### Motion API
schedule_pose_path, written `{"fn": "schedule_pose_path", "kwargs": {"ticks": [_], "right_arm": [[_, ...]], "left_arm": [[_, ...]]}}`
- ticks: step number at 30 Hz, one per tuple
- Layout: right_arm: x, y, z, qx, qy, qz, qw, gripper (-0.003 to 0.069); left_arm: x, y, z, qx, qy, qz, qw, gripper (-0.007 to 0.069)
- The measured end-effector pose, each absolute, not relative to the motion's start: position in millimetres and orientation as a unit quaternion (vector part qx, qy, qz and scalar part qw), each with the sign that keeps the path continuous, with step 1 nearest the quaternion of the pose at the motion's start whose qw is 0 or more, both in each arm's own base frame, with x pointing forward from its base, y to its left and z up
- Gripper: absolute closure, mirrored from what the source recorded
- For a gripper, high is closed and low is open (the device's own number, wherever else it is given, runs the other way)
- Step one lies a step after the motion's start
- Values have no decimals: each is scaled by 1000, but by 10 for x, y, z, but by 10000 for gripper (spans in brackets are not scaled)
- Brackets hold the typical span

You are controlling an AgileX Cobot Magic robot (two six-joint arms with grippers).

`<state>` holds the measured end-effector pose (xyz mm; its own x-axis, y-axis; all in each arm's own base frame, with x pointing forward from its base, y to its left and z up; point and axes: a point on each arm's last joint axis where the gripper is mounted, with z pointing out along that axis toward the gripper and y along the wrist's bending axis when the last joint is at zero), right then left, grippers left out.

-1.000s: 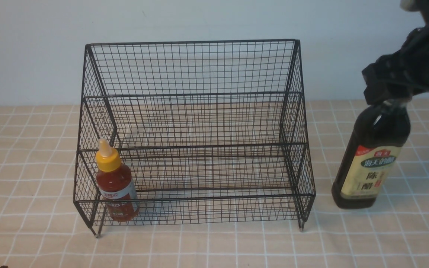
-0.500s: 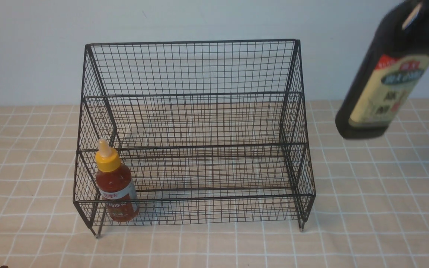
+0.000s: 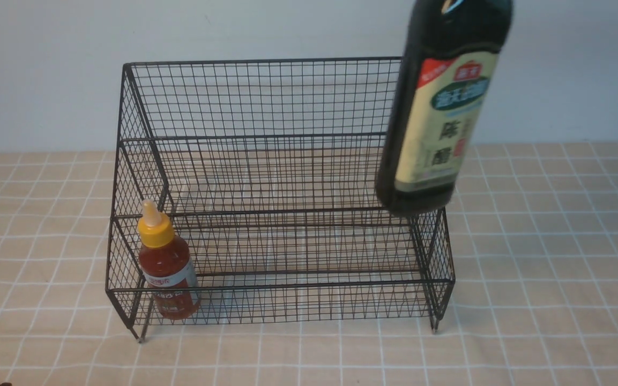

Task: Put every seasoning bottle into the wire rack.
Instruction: Use the right arm to put the condiment bottle back on the shelf

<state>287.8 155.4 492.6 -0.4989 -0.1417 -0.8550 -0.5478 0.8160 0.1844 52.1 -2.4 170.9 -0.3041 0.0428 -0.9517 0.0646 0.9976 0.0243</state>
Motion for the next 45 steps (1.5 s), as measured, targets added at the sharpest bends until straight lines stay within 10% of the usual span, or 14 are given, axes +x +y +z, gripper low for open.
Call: {"fn": "schedule_pose_path", "kwargs": {"ticks": [38,45], "right_arm": [[3684,1821,3716,-180,936,131,271,342],[3632,1809,3858,-180,933,140,278,193]], "left_arm": [[521,-24,1709,33,807,-9,589,632],[521,-24,1709,33,807,-9,589,632]]}}
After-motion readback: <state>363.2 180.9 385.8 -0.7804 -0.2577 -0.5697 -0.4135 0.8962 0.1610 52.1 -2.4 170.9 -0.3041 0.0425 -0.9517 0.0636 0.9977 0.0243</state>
